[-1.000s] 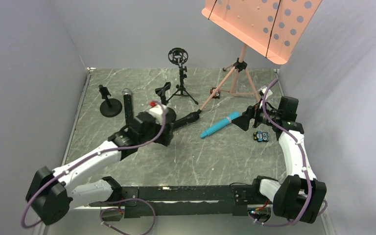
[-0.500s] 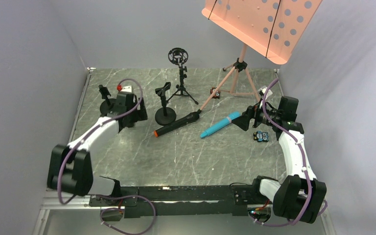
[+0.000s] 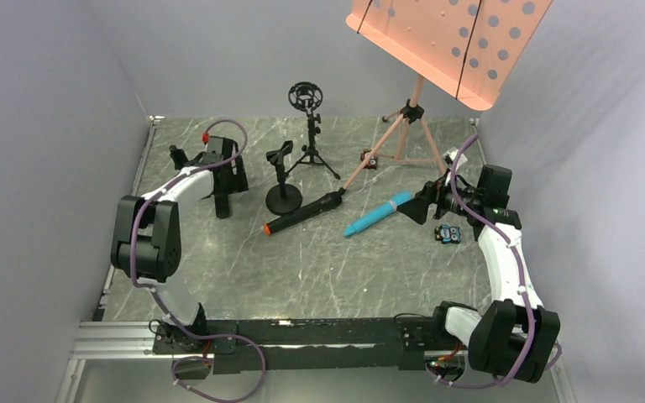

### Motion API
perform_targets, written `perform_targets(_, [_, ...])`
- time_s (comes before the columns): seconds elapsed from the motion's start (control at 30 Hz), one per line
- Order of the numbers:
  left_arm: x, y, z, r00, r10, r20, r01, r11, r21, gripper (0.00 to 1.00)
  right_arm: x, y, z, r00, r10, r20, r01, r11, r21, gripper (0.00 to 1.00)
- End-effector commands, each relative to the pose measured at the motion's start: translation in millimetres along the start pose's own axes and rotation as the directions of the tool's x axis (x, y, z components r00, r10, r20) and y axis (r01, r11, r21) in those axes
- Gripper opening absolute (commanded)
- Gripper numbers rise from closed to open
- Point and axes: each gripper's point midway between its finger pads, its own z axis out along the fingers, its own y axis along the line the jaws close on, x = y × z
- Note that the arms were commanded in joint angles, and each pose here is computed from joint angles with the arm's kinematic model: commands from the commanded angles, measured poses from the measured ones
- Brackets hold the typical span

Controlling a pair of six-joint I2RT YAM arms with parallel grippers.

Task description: Attach the microphones to the stand

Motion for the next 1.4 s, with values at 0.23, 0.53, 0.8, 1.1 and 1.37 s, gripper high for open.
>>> perform_targets(0.23, [15.5, -41.2, -58.4, 0.996, 0.074, 0.041, -0.084, 0.938, 0.337, 0.91, -8.0, 1.0, 1.5, 0.999, -0.030, 0.024, 0.030, 0.999, -0.032, 1.00])
perform_targets(0.53, [49.9, -87.0, -143.4, 0.962, 0.157, 0.221, -0.259, 0.774, 0.577, 0.91, -2.3, 7.3, 5.0, 1.000, 0.007, 0.026, -0.005, 0.996, -0.092, 1.00])
perform_targets(0.8, [80.9, -129.7, -223.3, 0.895, 0.145, 0.422, -0.425, 0.561, 0.710, 0.91, -1.8, 7.1, 5.0, 1.000, 0.002, 0.026, 0.000, 0.996, -0.090, 1.00])
perform_targets(1.1, [80.0, -225.6, -241.5, 0.848, 0.310, 0.429, -0.526, 0.407, 0.747, 0.90, -3.2, 5.1, 3.3, 1.000, 0.003, 0.029, -0.001, 0.998, -0.064, 1.00])
perform_targets(1.37, [114.0, -317.7, -216.6, 0.775, 0.483, 0.407, -0.578, 0.281, 0.766, 0.89, -8.6, -15.3, 3.2, 0.992, 0.119, 0.050, -0.121, 0.992, 0.033, 1.00])
